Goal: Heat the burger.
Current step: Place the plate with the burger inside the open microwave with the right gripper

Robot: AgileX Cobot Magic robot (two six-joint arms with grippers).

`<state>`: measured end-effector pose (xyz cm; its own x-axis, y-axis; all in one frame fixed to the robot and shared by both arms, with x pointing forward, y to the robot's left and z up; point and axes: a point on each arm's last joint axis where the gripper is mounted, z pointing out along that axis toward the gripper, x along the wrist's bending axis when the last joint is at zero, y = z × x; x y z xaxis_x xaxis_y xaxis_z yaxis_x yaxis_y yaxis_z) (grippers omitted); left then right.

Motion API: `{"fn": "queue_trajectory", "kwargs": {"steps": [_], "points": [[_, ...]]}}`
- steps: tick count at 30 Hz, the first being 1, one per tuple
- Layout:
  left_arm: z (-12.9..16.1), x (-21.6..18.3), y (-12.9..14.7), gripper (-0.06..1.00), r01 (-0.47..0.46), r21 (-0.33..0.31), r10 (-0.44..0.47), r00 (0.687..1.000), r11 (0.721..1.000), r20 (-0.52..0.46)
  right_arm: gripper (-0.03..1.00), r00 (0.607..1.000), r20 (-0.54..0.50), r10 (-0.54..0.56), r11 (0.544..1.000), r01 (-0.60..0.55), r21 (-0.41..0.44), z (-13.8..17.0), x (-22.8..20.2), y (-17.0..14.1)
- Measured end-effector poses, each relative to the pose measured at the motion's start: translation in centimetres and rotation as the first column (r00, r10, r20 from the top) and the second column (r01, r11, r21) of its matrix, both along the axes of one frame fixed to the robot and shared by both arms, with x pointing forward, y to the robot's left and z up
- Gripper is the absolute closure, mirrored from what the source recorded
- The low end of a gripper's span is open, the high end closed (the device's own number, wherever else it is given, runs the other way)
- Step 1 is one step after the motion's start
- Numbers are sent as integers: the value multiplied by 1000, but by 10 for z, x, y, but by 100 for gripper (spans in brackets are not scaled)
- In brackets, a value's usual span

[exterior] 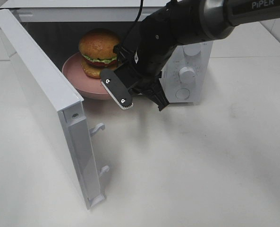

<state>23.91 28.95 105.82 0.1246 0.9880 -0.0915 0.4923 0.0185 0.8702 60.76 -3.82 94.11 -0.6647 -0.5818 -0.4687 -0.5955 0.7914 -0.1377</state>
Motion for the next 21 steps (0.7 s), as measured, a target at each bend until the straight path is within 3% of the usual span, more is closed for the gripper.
{"fn": "queue_trajectory", "kwargs": {"steps": [6,21], "points": [[0,0,0,17,0,0,0,1000,1000,0,94,997,28,-70,997,69,32,5,19,10],[0,0,0,17,0,0,0,1000,1000,0,94,995,59,-80,996,78,39,-7,42,25]]}}
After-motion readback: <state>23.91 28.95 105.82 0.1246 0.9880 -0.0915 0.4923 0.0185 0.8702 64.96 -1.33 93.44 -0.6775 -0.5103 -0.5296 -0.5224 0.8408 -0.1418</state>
